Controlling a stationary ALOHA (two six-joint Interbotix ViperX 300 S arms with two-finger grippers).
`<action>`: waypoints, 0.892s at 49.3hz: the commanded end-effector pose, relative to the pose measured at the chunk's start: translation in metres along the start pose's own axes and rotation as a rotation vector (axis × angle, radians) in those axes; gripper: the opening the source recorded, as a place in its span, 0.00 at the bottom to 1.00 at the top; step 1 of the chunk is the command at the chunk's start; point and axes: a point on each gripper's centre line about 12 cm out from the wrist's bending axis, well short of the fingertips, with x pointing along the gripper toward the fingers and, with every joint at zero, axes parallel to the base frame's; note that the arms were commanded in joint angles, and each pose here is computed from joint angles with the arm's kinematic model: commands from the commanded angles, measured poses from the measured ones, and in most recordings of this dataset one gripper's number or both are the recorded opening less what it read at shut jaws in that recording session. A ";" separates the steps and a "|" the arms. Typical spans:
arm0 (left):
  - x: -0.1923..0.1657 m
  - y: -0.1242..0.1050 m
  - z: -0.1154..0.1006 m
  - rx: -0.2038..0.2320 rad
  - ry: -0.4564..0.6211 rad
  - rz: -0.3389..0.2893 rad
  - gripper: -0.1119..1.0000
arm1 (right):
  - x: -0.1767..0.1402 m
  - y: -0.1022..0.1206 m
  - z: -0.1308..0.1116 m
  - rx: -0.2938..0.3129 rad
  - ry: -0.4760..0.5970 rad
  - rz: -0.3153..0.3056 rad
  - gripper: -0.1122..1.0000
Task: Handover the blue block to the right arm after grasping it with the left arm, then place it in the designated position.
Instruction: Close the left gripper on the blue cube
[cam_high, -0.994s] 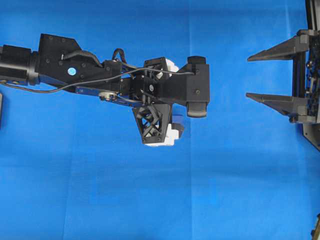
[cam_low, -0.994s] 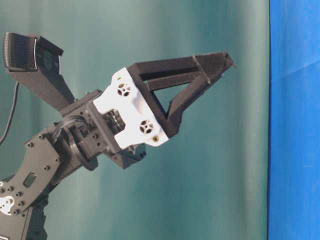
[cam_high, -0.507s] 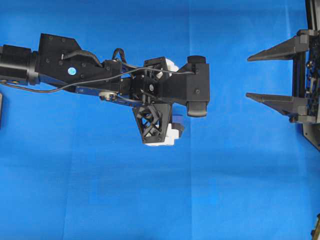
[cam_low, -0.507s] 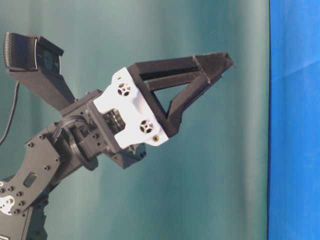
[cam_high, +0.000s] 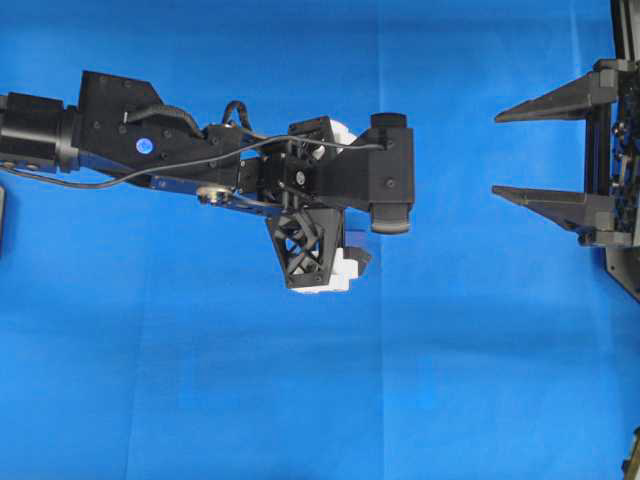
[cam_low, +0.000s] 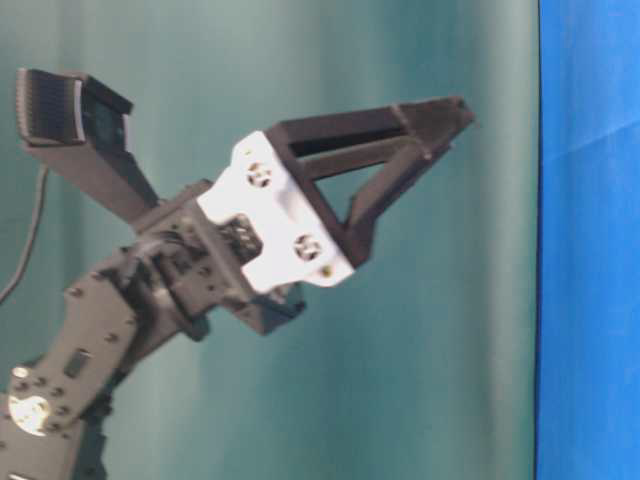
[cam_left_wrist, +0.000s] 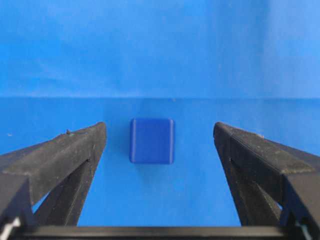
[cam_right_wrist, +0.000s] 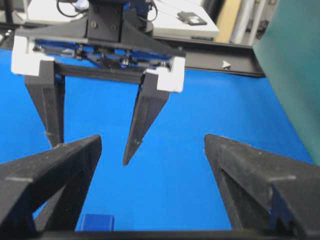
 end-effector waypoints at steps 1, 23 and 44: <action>-0.004 0.000 0.004 -0.008 -0.051 -0.002 0.93 | 0.002 0.000 0.009 0.002 -0.023 -0.003 0.97; 0.031 0.001 -0.033 -0.027 -0.034 -0.003 0.93 | 0.002 0.000 0.008 0.000 -0.019 -0.003 0.97; 0.081 0.000 -0.067 -0.052 0.014 -0.004 0.93 | 0.002 -0.004 0.006 0.002 -0.010 -0.020 0.97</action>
